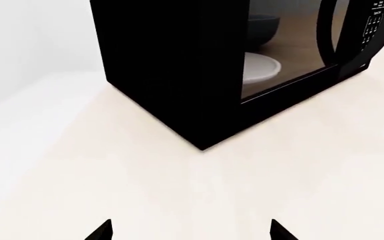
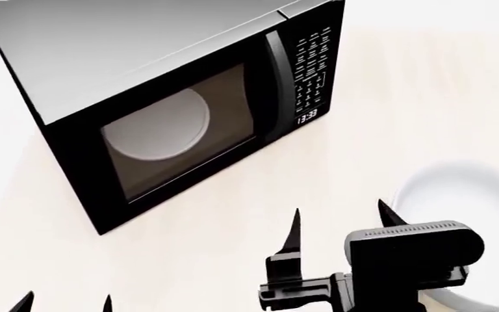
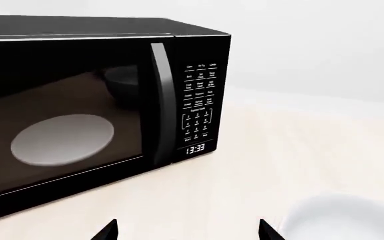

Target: Open the microwave.

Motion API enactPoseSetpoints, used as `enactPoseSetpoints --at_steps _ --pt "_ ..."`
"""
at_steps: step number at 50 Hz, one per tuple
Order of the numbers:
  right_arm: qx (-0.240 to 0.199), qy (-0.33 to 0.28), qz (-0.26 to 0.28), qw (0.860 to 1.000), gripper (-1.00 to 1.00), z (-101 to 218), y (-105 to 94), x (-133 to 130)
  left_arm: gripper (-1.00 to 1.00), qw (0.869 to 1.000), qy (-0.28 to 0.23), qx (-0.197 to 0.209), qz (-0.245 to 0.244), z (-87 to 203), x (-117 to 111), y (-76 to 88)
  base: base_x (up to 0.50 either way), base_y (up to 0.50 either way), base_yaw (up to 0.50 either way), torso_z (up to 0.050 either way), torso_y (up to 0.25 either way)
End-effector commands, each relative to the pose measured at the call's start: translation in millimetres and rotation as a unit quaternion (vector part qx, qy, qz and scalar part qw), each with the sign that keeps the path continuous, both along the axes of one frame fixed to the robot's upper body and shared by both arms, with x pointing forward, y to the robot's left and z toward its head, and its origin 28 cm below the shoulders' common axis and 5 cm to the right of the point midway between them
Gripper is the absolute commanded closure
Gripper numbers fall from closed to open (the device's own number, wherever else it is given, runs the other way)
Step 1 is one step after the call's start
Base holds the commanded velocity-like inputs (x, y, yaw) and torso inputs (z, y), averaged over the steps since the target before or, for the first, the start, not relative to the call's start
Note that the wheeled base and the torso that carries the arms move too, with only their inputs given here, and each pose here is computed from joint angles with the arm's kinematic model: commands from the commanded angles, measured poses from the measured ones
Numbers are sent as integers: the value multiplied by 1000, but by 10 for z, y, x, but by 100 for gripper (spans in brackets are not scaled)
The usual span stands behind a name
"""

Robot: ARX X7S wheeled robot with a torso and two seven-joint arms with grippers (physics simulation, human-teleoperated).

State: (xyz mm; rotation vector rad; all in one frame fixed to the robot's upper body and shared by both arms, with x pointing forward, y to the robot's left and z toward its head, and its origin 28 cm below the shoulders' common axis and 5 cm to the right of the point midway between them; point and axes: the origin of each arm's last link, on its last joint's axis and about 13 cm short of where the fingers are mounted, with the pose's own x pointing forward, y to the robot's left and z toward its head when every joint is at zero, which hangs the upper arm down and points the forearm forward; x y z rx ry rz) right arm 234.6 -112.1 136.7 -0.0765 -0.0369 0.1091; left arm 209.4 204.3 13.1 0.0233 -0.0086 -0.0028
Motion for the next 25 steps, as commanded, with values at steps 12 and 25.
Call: enactPoseSetpoints --at_steps 12,25 --pt "-27 -17 38 999 -100 567 13 460 -100 1000 1 1 0 0 -14 0 0 0 0 3 -40" --pt "-29 -18 54 998 -100 718 35 711 -100 1000 0 3 0 2 -15 0 0 0 0 0 0"
